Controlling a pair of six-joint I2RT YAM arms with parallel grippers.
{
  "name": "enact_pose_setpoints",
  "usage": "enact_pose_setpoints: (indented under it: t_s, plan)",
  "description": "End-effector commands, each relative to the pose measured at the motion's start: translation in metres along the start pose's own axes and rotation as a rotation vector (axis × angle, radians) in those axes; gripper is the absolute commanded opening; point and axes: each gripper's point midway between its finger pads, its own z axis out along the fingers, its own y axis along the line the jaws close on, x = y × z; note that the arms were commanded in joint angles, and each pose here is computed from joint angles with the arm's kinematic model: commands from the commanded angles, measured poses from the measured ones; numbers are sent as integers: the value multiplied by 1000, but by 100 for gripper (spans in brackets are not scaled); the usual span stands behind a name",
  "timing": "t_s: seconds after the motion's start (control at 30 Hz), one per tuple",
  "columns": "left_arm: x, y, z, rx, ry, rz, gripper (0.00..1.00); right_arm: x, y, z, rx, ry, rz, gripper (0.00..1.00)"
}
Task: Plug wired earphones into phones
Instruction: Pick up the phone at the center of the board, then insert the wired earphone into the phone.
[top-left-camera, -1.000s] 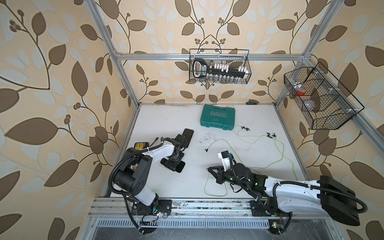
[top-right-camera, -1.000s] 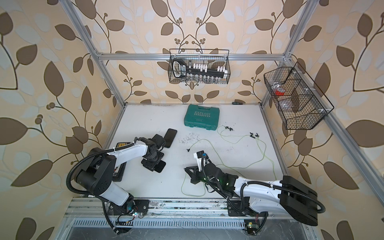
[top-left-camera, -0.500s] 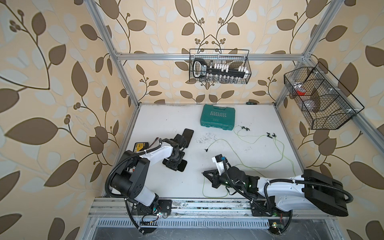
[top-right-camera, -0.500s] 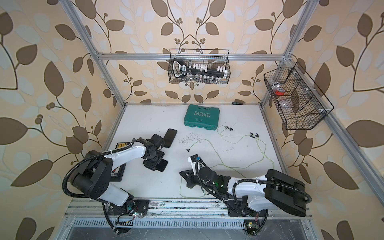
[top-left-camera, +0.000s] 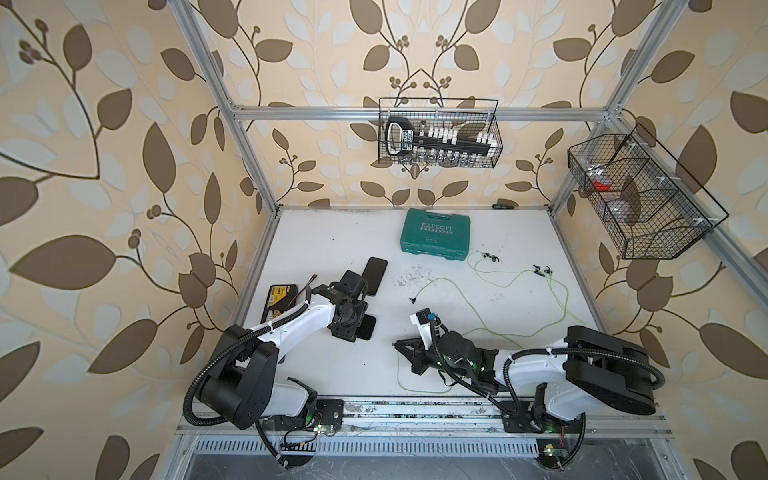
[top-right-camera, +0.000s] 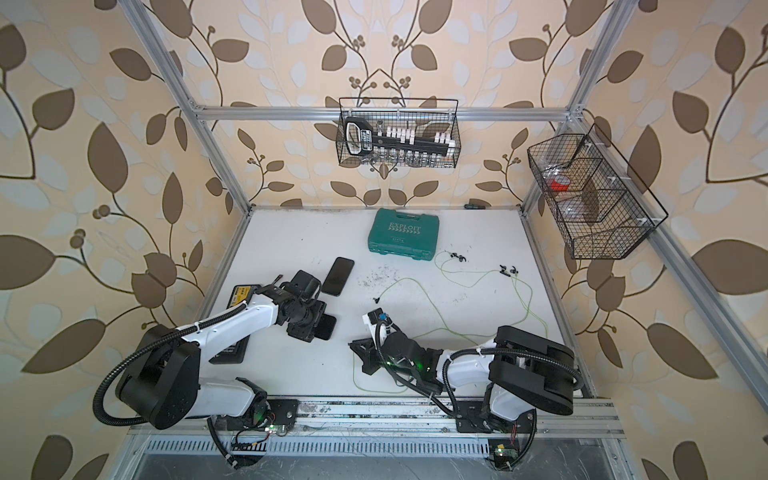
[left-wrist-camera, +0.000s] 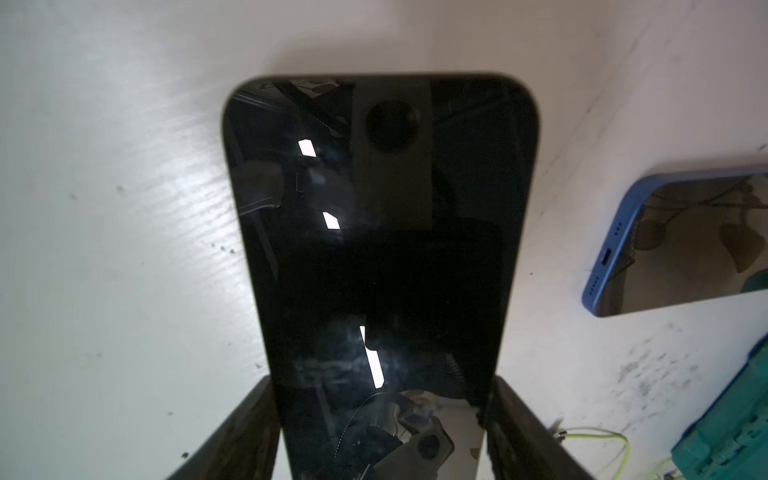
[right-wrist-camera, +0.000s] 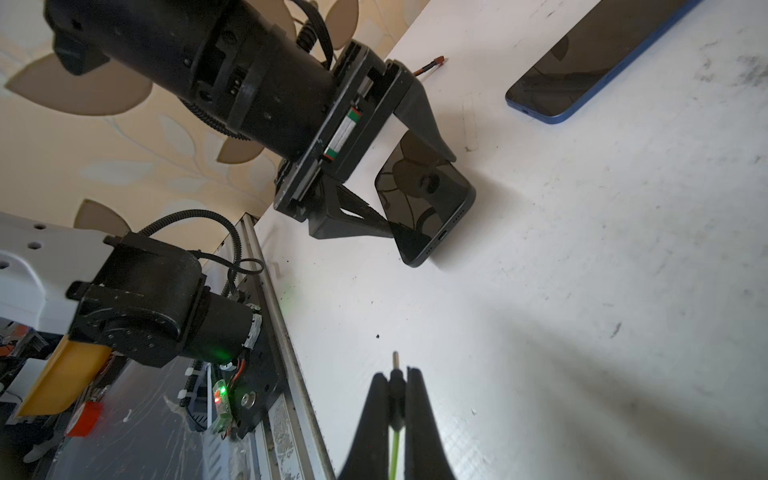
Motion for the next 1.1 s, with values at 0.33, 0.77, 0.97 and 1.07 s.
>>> enact_pose_setpoints:
  t_s: [0.33,0.77,0.97,1.07]
  plan:
    - [1,-15,-34,248,49,-127,65,-27,-2,36,-30,-77,59,0]
    - [1,-12,-47,336,78,-167,63,-34,3,53,-46,-90,107,0]
    - [1,-10,-49,376,92,-194,62,-35,2,59,-42,-97,150,0]
    - [-1,-9,-52,388,85,-198,62,-38,5,60,-56,-103,167,0]
